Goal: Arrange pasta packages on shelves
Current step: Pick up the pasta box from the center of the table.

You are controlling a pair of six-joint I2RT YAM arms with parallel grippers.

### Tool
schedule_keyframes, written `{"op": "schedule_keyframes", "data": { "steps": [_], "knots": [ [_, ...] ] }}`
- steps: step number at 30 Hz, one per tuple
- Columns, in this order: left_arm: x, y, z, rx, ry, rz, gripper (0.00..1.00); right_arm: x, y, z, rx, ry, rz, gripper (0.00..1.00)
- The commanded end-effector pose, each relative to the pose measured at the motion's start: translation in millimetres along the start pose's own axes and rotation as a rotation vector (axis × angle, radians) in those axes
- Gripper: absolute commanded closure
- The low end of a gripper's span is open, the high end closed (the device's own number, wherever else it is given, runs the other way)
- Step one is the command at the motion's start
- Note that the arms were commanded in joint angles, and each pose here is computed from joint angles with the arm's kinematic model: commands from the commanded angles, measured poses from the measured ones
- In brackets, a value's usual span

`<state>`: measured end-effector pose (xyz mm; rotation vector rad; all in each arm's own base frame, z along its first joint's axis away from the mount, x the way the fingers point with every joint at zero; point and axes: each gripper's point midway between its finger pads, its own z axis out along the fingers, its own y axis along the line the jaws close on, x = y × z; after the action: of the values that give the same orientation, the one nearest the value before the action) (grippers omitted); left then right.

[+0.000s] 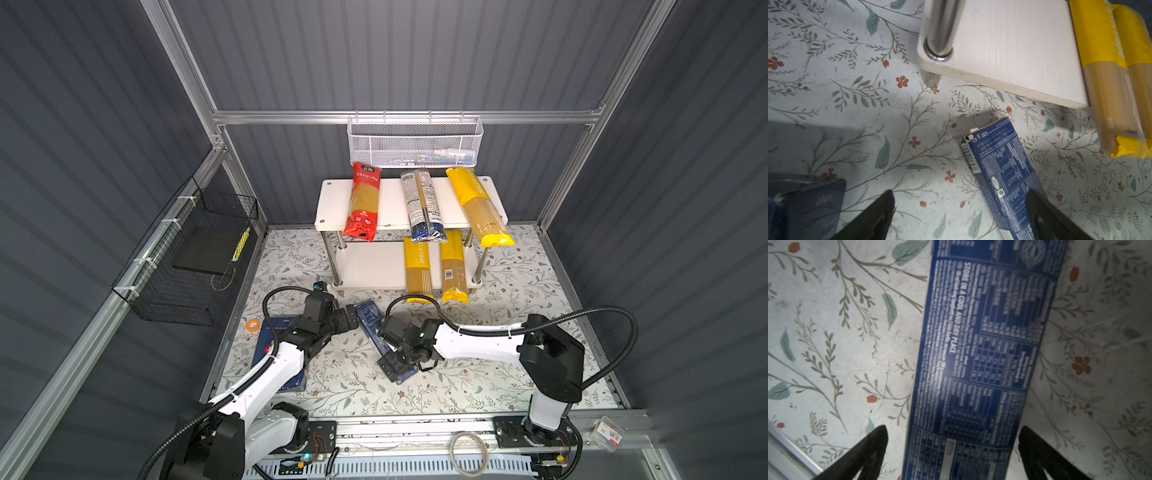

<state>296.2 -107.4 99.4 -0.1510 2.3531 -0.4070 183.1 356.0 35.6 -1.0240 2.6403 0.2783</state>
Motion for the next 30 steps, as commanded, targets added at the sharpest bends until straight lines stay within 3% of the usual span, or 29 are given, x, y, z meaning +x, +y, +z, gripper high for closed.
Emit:
{"op": "schedule_keyframes", "data": {
  "steps": [1, 8, 15, 22, 30],
  "knots": [
    [-7, -4, -5, 0.057, -0.07, 0.04, 0.01, 0, -5, -1, 0.049, 0.011, -0.003, 0.01],
    [-2, 11, -2, -0.006, -0.08, 0.096, 0.01, 1, -4, 10, 0.064, 0.038, -0.015, 0.01],
    [-5, 7, 0, 0.022, -0.087, 0.131, 0.01, 4, 0, 21, 0.048, 0.044, -0.004, 0.01],
    [-10, 18, 8, 0.052, -0.06, 0.066, 0.01, 11, -4, 30, 0.064, 0.07, 0.004, 0.01],
    [-7, 27, 10, 0.077, -0.069, 0.005, 0.01, 10, -2, 24, 0.05, 0.046, 0.034, 0.12]
  ]
}}
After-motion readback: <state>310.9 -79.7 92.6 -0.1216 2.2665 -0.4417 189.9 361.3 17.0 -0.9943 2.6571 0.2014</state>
